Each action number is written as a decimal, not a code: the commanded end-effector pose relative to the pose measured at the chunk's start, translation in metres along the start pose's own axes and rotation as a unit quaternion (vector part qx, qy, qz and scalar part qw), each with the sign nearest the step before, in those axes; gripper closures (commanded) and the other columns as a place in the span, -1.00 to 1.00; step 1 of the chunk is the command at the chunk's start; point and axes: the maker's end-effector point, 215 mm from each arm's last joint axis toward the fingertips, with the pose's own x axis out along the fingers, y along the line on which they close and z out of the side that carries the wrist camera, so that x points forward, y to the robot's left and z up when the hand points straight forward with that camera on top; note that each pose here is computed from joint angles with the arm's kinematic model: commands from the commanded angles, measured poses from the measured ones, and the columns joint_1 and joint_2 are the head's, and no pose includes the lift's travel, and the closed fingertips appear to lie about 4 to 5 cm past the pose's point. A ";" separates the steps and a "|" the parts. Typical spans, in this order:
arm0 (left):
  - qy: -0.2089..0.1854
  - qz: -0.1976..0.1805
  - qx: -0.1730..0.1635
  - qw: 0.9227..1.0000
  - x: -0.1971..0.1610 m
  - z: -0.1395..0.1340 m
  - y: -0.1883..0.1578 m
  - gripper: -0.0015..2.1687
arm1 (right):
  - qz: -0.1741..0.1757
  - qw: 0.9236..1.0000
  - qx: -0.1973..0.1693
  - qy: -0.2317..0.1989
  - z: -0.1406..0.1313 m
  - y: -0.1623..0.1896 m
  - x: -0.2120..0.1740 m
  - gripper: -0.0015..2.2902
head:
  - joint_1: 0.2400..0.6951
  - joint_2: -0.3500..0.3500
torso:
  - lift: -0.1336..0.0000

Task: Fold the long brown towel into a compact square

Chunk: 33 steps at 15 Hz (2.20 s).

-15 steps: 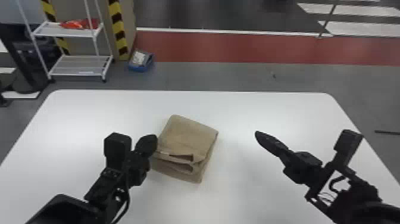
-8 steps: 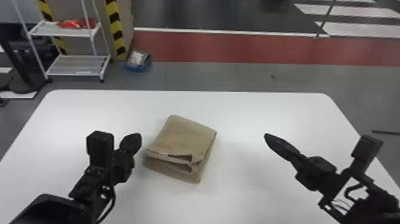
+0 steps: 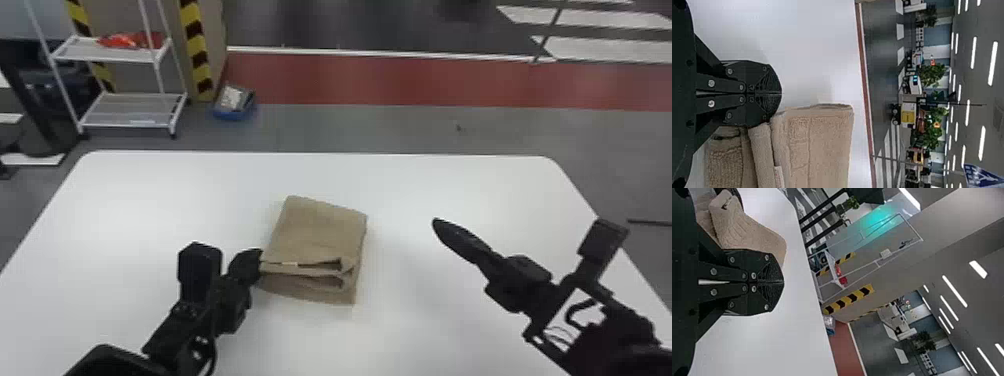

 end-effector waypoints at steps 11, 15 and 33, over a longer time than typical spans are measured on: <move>-0.076 0.057 0.001 0.996 -0.034 0.067 0.025 0.94 | 0.045 0.997 -0.054 0.030 -0.037 0.056 0.086 0.91 | 1.00 -0.08 | -0.71; -0.088 0.075 -0.001 0.993 -0.038 0.075 0.046 0.94 | 0.039 0.996 -0.072 0.039 -0.072 0.055 0.094 0.91 | 1.00 0.18 | -0.71; -0.092 0.064 -0.010 0.994 -0.036 0.076 0.030 0.94 | 0.013 0.996 -0.091 -0.001 -0.102 0.043 0.045 0.90 | 1.00 0.15 | -0.71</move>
